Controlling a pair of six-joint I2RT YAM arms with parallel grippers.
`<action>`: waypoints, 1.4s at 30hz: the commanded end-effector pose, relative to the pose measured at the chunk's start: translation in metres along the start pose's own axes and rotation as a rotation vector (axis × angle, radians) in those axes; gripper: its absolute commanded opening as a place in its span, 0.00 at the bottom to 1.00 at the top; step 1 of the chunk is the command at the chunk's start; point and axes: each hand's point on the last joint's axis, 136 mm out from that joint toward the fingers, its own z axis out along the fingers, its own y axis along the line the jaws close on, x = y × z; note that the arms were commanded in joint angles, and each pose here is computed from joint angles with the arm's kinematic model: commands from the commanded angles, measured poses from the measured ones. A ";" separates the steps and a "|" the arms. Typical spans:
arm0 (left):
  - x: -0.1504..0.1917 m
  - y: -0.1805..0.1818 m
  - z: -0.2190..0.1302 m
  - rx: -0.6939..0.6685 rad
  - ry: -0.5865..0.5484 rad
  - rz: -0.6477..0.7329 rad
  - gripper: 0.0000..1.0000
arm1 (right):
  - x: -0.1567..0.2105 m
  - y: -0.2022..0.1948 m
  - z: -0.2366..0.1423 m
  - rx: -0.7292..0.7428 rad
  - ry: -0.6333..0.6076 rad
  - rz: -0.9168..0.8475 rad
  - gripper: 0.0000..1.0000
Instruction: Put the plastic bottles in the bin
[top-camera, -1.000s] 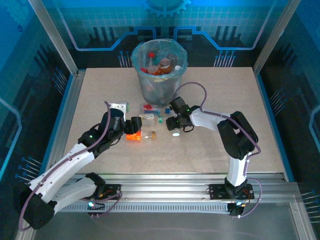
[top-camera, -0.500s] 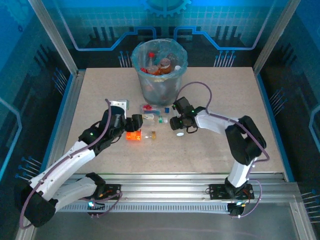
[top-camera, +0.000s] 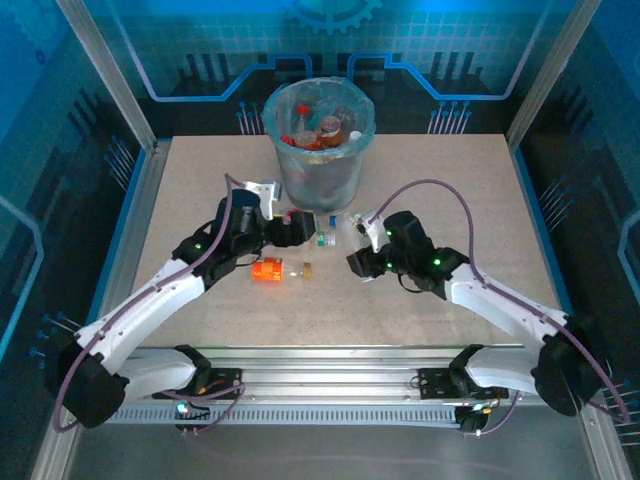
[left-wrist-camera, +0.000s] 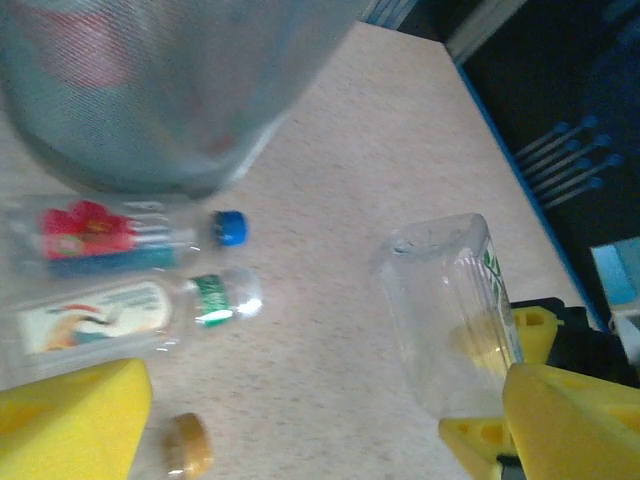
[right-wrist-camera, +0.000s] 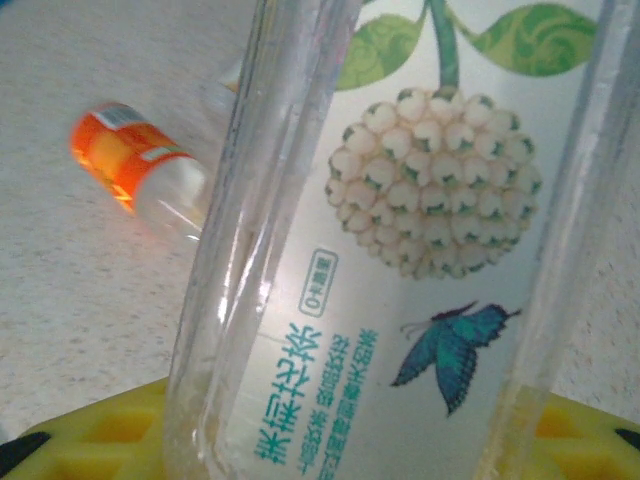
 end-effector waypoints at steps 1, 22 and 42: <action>-0.005 -0.050 0.003 0.237 0.037 -0.042 0.95 | -0.027 0.024 -0.016 -0.097 -0.130 -0.101 0.50; 0.003 -0.082 0.013 0.336 0.093 -0.064 0.69 | -0.044 0.061 -0.047 -0.232 -0.250 -0.233 0.50; -0.080 -0.073 -0.055 0.183 -0.220 0.007 0.52 | -0.080 0.042 -0.064 -0.070 -0.333 -0.146 0.96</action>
